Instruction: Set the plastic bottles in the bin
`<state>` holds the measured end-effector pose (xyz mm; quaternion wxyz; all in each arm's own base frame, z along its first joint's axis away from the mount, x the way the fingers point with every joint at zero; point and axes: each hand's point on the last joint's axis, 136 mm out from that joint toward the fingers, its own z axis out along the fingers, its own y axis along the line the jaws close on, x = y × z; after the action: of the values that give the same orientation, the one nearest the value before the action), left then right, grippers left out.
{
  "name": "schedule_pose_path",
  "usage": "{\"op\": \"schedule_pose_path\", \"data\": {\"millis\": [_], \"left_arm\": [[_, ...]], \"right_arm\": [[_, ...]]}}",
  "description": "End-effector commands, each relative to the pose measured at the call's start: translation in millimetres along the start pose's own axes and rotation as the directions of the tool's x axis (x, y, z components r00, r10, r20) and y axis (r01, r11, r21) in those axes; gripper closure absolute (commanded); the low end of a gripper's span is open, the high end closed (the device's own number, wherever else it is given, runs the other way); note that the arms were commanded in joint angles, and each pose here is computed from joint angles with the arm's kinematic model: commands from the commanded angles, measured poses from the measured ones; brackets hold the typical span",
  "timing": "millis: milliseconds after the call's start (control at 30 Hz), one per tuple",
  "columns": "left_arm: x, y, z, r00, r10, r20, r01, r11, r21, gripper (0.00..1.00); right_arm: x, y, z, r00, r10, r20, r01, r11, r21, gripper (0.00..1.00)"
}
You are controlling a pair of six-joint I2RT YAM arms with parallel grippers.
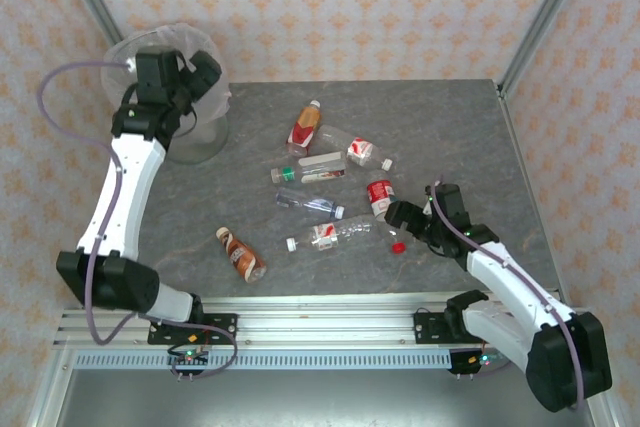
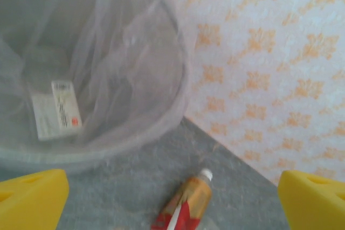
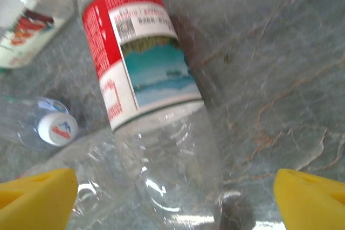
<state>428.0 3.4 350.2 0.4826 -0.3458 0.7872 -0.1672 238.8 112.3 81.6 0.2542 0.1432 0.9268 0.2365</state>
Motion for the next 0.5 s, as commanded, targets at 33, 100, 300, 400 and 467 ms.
{"op": "schedule_pose_path", "data": {"millis": [33, 100, 300, 400, 467], "left_arm": [[42, -28, -34, 0.998, -0.037, -0.055, 0.045, 0.986, 0.159, 0.00], [62, -25, -45, 0.997, -0.007, -0.076, 0.018, 0.989, 0.146, 0.00], [102, -15, -52, 0.989, 0.058, -0.134, -0.033, 0.983, 0.183, 0.00], [107, 2, -51, 0.987, 0.096, -0.126, -0.079, 0.988, 0.130, 0.00], [110, 3, -49, 0.988, 0.099, -0.119, -0.081, 0.985, 0.149, 0.00]], "right_arm": [[25, -17, 3, 0.998, 0.025, -0.051, -0.021, 0.997, 0.080, 0.08], [32, -18, 5, 0.997, 0.016, -0.069, -0.011, 0.997, 0.074, 0.11], [48, 0, 16, 0.992, 0.018, -0.127, -0.025, 0.998, -0.060, 0.19], [53, -5, 19, 0.990, 0.010, -0.143, -0.017, 0.999, -0.050, 0.23], [58, -3, 21, 0.986, 0.002, -0.164, -0.013, 0.998, -0.068, 0.25]]}}
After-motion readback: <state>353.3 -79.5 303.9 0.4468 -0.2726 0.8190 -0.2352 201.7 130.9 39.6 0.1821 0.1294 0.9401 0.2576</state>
